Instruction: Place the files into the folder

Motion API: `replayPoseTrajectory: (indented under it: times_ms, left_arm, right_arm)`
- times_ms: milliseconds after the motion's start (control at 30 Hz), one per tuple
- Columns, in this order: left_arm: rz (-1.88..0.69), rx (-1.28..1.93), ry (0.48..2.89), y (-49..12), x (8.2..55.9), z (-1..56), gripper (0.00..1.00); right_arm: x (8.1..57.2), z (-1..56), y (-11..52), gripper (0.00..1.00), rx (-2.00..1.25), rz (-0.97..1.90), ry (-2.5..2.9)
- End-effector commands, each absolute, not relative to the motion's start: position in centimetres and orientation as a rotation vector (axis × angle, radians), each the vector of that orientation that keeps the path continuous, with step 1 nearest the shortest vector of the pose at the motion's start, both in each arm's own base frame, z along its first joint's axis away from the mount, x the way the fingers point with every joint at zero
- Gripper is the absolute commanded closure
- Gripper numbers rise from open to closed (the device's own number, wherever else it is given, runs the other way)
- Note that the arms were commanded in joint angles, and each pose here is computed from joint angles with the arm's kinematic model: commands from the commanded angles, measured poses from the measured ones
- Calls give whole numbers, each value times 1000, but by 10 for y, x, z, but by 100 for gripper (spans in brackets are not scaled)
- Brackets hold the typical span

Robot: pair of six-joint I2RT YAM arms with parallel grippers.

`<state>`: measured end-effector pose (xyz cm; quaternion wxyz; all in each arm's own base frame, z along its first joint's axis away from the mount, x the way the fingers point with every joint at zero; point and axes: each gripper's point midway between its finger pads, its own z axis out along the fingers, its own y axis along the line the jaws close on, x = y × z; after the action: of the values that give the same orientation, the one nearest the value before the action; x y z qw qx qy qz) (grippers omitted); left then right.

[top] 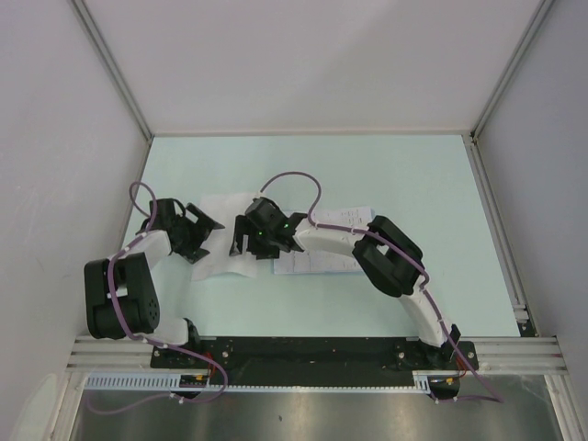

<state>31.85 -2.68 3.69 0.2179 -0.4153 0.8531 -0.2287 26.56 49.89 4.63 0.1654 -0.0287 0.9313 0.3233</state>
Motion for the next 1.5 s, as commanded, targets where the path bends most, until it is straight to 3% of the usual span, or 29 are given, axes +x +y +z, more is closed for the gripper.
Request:
replayPoseTrajectory:
  times_ms: [0, 233, 600, 1033, 1467]
  left_arm:
    - [-598, -1235, 2474, -34, 284, 11, 0]
    - [-623, -1212, 2478, -37, 286, 14, 0]
    - [-629, -1178, 2492, -37, 289, 19, 0]
    - [-685, -1187, 2480, -42, 292, 22, 0]
    - [-730, -1134, 2472, -46, 296, 36, 1]
  right_arm:
    - [256, 9, 493, 8, -165, 899, 2688]
    - [279, 35, 512, 0, -343, 1041, 2480]
    - [342, 22, 494, 0, -377, 987, 2350]
    - [289, 62, 529, 0, -381, 1522, 2266]
    - [312, 101, 520, 0, -340, 1713, 2117]
